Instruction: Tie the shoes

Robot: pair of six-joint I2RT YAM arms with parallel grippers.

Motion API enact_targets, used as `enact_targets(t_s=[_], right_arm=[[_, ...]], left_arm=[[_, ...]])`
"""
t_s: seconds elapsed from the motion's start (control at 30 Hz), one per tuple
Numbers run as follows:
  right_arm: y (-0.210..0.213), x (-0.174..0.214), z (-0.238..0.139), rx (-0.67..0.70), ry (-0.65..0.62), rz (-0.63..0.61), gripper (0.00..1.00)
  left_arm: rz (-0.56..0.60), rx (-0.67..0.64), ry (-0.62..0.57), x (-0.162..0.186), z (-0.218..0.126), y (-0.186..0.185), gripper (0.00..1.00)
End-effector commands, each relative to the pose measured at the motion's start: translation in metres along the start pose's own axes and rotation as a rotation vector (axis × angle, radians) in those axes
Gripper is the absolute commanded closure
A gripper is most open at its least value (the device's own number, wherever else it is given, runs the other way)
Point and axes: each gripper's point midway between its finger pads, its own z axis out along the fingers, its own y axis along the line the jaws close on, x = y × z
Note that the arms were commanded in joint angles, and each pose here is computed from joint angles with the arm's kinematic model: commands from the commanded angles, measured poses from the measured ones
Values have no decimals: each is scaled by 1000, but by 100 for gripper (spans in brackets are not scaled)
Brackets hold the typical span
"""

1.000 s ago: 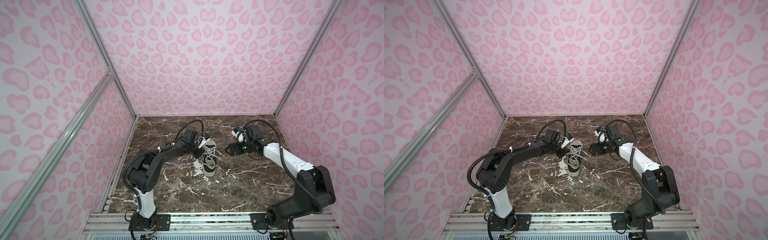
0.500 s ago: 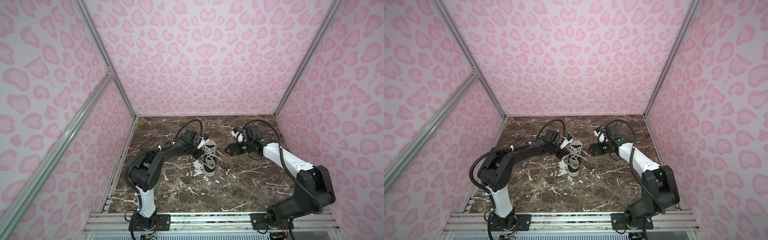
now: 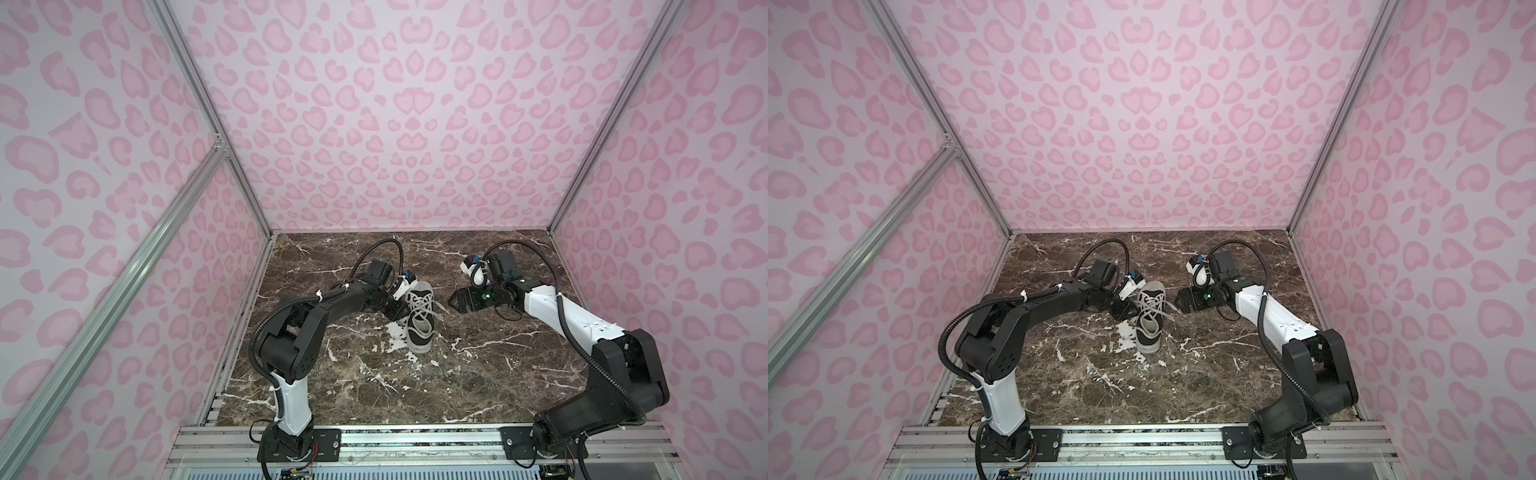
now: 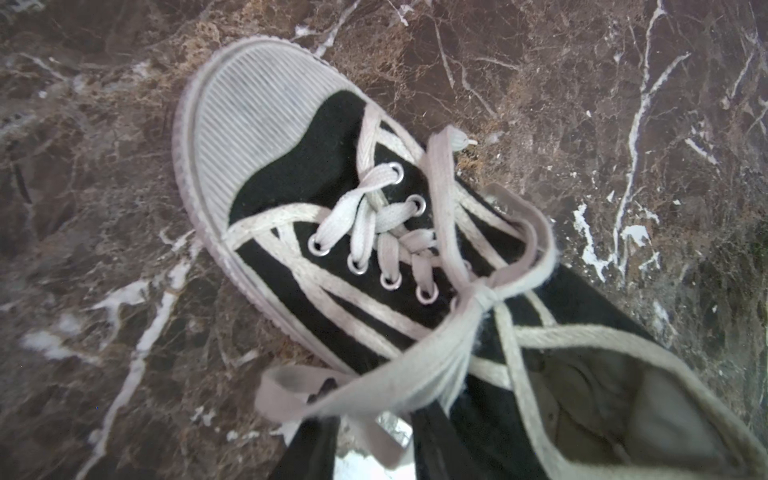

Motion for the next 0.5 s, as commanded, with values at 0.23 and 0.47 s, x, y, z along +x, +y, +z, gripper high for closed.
enact_targets(t_s=[0.23,0.47], right_arm=[[1,-3,15,-5,12,11,2],[-11,-1,42,22,77,17,19]], left_arm=[[-4,-15,0,1,-11,-3,58],[-18,-42,-10,2,-23,1,54]])
